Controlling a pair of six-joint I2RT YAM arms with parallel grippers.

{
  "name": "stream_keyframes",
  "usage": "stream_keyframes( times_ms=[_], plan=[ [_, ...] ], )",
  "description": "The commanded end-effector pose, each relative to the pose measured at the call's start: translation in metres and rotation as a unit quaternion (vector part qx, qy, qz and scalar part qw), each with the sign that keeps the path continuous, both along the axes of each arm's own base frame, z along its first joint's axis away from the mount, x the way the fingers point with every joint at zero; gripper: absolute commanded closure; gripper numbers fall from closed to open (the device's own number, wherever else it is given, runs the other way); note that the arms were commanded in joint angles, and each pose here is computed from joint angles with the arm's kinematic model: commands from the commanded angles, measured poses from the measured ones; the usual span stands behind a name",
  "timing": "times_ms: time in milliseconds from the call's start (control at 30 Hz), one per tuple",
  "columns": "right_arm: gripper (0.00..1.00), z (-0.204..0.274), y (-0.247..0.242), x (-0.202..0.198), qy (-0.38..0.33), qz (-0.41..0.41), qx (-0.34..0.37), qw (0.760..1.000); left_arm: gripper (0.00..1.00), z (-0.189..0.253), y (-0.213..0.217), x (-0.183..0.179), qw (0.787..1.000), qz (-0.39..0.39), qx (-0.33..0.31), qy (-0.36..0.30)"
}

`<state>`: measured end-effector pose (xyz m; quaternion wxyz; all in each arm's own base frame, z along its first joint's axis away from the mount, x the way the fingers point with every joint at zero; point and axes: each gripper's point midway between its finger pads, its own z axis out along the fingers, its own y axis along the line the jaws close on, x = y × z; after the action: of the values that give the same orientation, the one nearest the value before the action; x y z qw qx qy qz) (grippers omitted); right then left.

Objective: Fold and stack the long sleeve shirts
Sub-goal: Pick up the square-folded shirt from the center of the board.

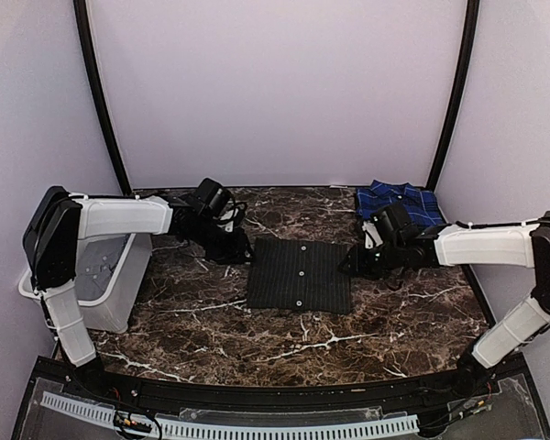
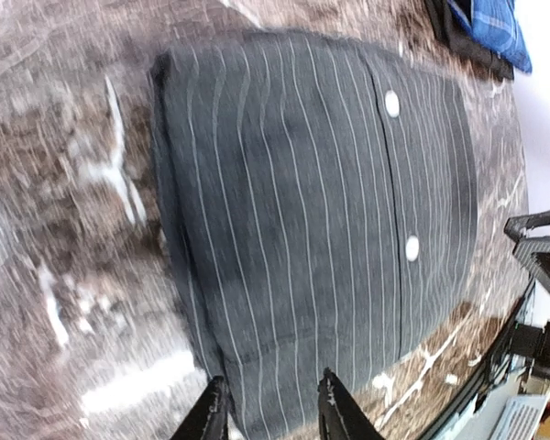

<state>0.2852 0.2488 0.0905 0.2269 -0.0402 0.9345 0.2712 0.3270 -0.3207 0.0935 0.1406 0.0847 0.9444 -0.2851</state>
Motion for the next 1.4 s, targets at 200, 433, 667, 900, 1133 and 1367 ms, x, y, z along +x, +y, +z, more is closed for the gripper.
stream_keyframes(
  times_ms=[200, 433, 667, 900, 1133, 1367],
  plan=[
    [0.73, -0.014, 0.030, 0.043, -0.014, 0.037, 0.022, 0.999, 0.67, -0.024, -0.004, 0.041, 1.000, 0.006, 0.022, 0.012],
    [0.75, -0.059, -0.002, 0.040, 0.023, -0.003, 0.007, 1.000, 0.65, -0.042, 0.003, 0.039, 0.999, 0.010, 0.044, 0.031],
    [0.77, -0.063, -0.006, 0.039, 0.028, -0.010, 0.006, 1.000, 0.60, -0.057, 0.008, 0.035, 0.997, 0.010, 0.062, 0.047],
    [0.77, -0.045, -0.003, 0.042, 0.012, -0.008, 0.013, 1.000, 0.55, -0.068, 0.008, 0.024, 0.996, 0.001, 0.058, 0.068],
    [0.76, -0.031, -0.007, 0.045, 0.000, -0.013, 0.002, 1.000, 0.54, -0.080, 0.000, 0.007, 0.994, -0.013, 0.059, 0.091],
    [0.76, -0.024, -0.012, 0.050, -0.011, -0.018, -0.015, 1.000, 0.62, -0.102, 0.001, -0.008, 0.989, -0.009, 0.088, 0.116]
  ],
)
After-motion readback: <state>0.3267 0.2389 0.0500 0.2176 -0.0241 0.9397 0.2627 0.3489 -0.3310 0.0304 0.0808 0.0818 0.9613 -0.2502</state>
